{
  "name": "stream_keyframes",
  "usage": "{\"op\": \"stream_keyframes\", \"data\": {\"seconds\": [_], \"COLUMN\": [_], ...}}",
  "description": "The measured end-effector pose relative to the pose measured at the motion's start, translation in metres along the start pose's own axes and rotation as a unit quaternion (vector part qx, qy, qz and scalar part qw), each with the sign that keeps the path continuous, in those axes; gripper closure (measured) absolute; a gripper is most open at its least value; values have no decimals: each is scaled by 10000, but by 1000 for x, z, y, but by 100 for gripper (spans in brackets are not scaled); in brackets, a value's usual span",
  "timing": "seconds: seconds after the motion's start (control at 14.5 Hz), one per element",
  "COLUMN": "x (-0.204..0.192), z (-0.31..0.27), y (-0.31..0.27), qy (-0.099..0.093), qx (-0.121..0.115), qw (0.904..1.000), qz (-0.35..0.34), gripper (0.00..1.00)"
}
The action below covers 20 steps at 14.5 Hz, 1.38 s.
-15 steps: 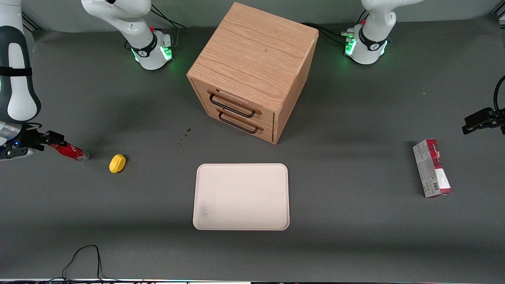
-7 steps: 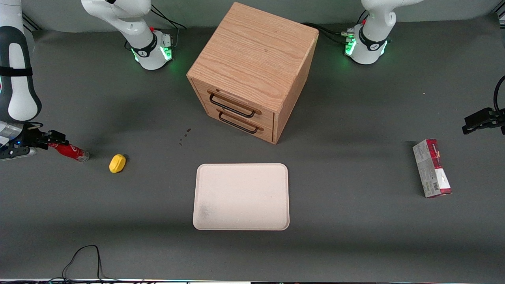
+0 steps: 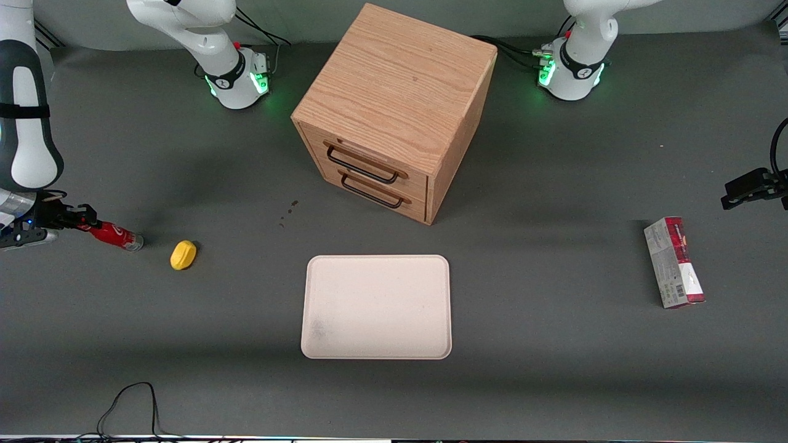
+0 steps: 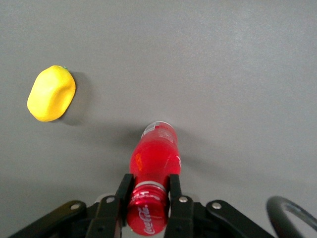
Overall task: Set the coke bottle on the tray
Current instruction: 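Lift the bottle with the right gripper and carry it toward the tray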
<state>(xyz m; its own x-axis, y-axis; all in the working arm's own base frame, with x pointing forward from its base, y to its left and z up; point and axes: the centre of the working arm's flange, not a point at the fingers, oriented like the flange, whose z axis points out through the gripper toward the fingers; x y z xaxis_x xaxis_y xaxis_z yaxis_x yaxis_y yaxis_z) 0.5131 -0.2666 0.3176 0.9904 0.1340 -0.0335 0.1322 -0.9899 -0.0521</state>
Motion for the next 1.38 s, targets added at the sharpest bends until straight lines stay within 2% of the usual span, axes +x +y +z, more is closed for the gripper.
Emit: {"op": "stream_keyframes", "data": {"seconds": [0.21,0.48,0.76,0.96,1.17,1.38], "x": [6,39,59,56,51,77], "z": [-11,-98,-218,-292,-325,-333], "y": [-2,-5,-26,-48,-60,-102], "qy": [-85,-151,-76,5,50,192], "qx": [64,-110,-412,-474,-499,-540], "qw": [9999,9989,9963,9952,9946,9899], "qz": [-78,-435,-748,-857,-910,-1293], "gripper": [67,67,67,67,67,67]}}
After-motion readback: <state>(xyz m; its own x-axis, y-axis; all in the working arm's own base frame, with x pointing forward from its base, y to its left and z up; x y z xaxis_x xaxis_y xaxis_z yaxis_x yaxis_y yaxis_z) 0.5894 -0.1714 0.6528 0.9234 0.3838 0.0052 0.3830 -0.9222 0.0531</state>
